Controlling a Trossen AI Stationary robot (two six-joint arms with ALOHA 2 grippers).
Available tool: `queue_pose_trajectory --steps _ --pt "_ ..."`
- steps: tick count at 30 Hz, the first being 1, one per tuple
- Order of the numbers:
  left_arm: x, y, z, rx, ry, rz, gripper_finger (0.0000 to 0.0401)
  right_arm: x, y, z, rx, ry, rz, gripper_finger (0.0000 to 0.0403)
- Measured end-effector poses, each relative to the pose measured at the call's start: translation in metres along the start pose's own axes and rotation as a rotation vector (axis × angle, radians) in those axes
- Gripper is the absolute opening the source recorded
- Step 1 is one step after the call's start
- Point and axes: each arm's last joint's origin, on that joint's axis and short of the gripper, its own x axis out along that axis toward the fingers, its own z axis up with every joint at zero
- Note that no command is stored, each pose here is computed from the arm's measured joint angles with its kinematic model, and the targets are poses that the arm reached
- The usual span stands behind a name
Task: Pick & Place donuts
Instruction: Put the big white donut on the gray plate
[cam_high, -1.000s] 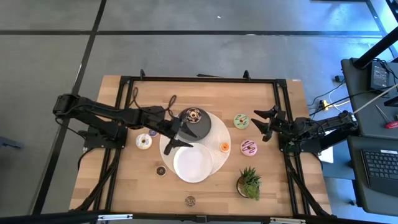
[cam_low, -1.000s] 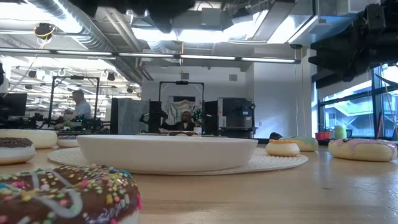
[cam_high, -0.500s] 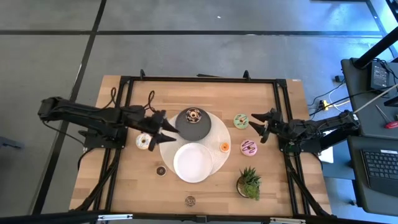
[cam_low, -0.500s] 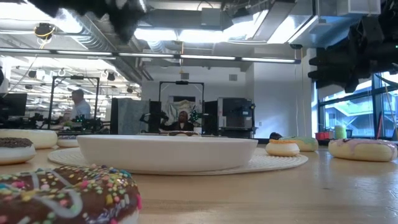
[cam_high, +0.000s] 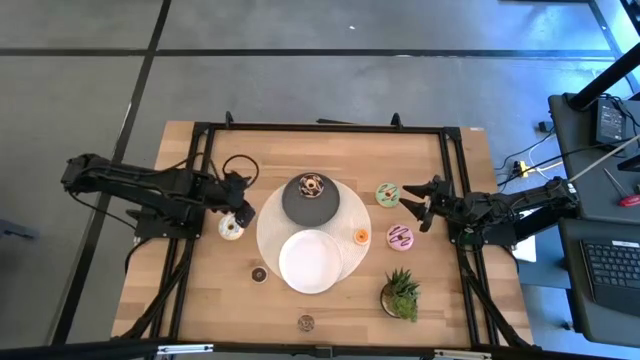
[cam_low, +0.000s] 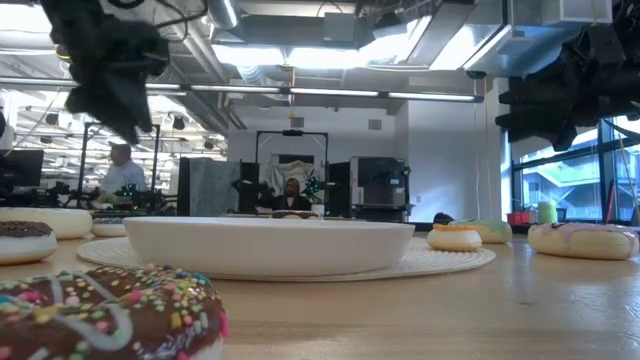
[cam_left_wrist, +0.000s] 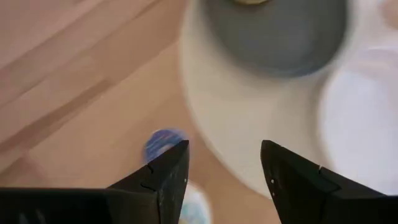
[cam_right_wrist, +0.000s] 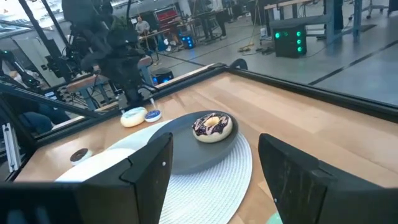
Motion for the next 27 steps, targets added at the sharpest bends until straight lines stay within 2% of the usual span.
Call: queue_pose_trajectory --steps 2,11,23,27 --pt "0.004 0.003 -0.003 -0.019 0.045 0.063 0.0195 0.0 0.0 0.0 0.007 0.001 0.0 0.0239" --pt "0.02 0.001 -0.012 -0.08 0.246 0.166 0.0192 0.0 0.0 -0.001 0.011 0.011 -0.004 0.0239" --pt "0.048 -0.002 -0.019 -0.042 0.394 0.341 0.0194 0.0 0.0 -0.001 0.01 0.011 -0.004 0.0239" --pt "0.057 -0.004 -0.021 0.011 0.43 0.379 0.0192 0.0 0.0 -0.001 0.01 0.01 -0.005 0.0239"
